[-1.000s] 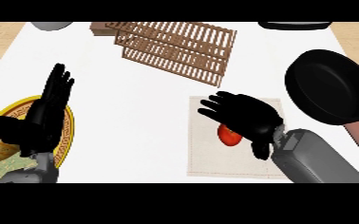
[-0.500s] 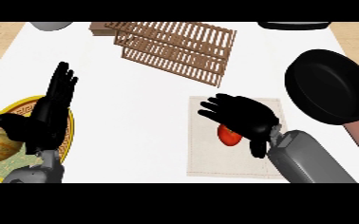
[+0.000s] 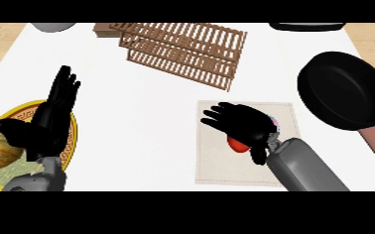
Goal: Pick the tomato from the placemat and place it in the tiered shelf
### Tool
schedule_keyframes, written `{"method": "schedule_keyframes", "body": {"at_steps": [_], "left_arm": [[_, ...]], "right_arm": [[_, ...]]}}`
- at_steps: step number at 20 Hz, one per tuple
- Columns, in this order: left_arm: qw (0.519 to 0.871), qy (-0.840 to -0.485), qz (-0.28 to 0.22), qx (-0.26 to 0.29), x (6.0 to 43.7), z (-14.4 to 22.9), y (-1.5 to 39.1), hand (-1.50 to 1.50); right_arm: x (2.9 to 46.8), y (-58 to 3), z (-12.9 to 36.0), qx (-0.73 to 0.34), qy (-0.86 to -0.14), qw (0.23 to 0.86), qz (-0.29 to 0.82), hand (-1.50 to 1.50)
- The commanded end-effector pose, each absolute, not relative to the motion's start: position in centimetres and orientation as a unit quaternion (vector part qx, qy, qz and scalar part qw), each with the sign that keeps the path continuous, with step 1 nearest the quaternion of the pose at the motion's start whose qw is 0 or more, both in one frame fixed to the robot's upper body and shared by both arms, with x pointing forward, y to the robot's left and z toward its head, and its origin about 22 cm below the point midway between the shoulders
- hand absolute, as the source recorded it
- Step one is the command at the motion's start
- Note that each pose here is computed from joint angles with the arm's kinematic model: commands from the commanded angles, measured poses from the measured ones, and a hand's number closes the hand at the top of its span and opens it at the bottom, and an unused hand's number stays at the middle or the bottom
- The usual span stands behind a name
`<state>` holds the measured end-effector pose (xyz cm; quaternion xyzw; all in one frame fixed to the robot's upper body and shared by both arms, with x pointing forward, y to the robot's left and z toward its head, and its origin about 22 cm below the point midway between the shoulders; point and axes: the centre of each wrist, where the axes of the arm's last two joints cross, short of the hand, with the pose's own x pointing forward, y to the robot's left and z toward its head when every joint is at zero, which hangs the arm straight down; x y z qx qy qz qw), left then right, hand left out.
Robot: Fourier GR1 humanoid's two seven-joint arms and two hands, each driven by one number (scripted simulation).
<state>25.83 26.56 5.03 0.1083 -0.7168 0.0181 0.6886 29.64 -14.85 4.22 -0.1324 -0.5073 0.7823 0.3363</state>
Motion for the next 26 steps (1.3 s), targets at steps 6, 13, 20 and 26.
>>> {"method": "schedule_keyframes", "body": {"at_steps": [6,13,20,26], "left_arm": [[0.686,-0.719,0.022,0.109,24.8,5.8,26.7,0.0],[0.691,-0.715,0.013,0.108,23.6,5.3,27.3,0.0],[0.691,-0.711,0.028,0.127,24.7,5.2,27.7,0.0],[0.691,-0.716,0.009,0.099,25.1,5.4,26.5,0.0]], "right_arm": [[30.5,-15.0,3.0,-0.135,-0.492,0.281,0.813,1.5],[29.8,-15.6,2.1,-0.146,-0.558,0.237,0.781,1.5],[29.3,-12.9,1.0,-0.331,-0.444,0.573,0.605,1.5],[29.7,-11.7,4.7,-0.385,-0.463,0.65,0.463,1.5]]}}
